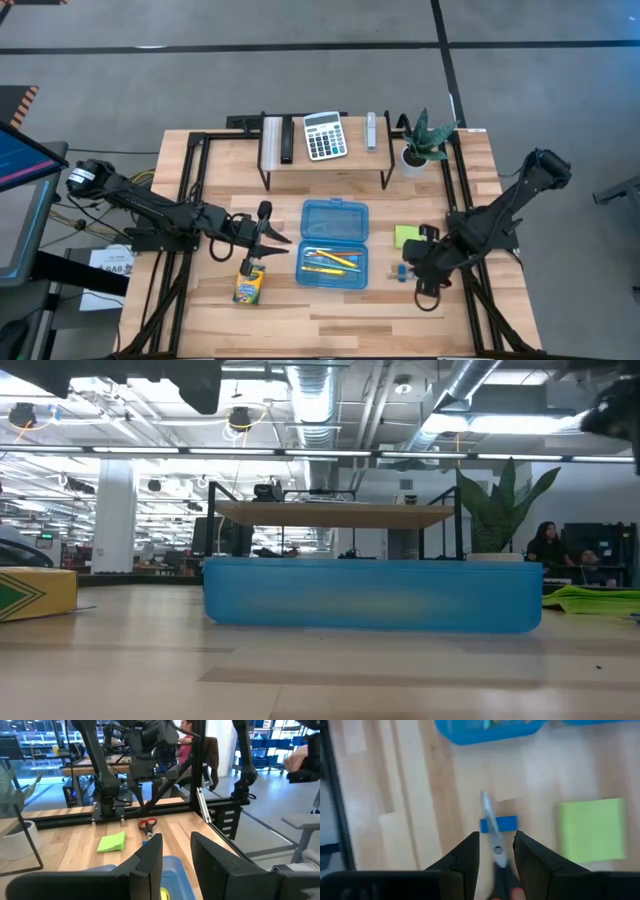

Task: Pack school essentials
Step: Put the black scissor into the supply box

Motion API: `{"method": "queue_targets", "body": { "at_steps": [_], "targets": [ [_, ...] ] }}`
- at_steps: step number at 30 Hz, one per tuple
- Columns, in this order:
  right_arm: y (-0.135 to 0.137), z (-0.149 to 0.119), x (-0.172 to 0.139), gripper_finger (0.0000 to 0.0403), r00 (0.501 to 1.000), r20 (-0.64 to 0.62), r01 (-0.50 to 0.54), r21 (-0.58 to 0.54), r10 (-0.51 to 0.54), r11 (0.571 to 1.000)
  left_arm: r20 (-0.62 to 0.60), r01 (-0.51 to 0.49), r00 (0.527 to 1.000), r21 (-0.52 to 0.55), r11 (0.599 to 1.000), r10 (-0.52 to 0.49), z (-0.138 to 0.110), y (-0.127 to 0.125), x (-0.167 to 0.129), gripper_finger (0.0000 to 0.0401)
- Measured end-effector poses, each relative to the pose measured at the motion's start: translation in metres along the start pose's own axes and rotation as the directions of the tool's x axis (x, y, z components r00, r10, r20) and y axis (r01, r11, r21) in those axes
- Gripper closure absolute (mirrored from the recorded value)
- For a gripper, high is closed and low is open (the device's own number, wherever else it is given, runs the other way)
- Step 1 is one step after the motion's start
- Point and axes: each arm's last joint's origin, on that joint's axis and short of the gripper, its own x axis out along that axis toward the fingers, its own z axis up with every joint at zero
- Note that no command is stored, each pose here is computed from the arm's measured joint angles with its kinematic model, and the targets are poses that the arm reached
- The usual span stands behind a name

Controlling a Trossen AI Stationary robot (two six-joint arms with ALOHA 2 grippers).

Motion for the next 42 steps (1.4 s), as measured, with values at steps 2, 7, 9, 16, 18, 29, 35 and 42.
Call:
{"method": "queue_targets", "body": {
  "at_steps": [2,7,9,16,18,29,35,42],
  "targets": [
    [0.0,-0.006,0.009,0.0248,1.0,-0.008,-0.018,-0.011,0.018,1.0,0.0,0.0,1.0,-0.005,1.0,0.0,0.0,0.0,0.0,0.0313],
    [0.004,-0.013,0.029,0.0201,0.997,-0.076,0.013,-0.035,-0.015,0.999,0.0,0.0,1.0,-0.015,1.0,0.0,0.0,0.0,0.0,0.0313],
    [0.006,-0.013,0.036,0.0177,0.996,-0.089,0.028,-0.035,-0.031,0.999,0.0,-0.001,1.0,-0.018,1.0,0.001,0.0,0.0,0.0,0.0313],
    [0.01,-0.018,0.065,0.0139,0.971,-0.216,0.093,-0.059,-0.104,0.994,-0.002,0.011,1.0,-0.027,1.0,-0.011,0.0,-0.003,0.0,0.0313],
    [0.012,-0.02,0.074,0.0138,0.961,-0.248,0.106,-0.069,-0.12,0.992,-0.002,0.021,1.0,-0.018,1.0,-0.021,0.0,-0.005,0.0,0.0313],
    [0.012,-0.026,0.101,0.0138,0.924,-0.319,0.174,-0.145,-0.212,0.974,-0.002,0.012,1.0,-0.014,1.0,-0.012,0.0,-0.006,0.0,0.0313],
    [0.013,-0.027,0.11,0.0138,0.913,-0.333,0.182,-0.184,-0.235,0.966,-0.002,0.012,1.0,-0.014,1.0,-0.012,0.0,-0.006,0.0,0.0313],
    [0.011,-0.026,0.11,0.0184,0.913,-0.331,0.182,-0.194,-0.239,0.964,-0.001,0.012,1.0,-0.015,1.0,-0.012,0.0,-0.006,0.0,0.0313]
  ]
}}
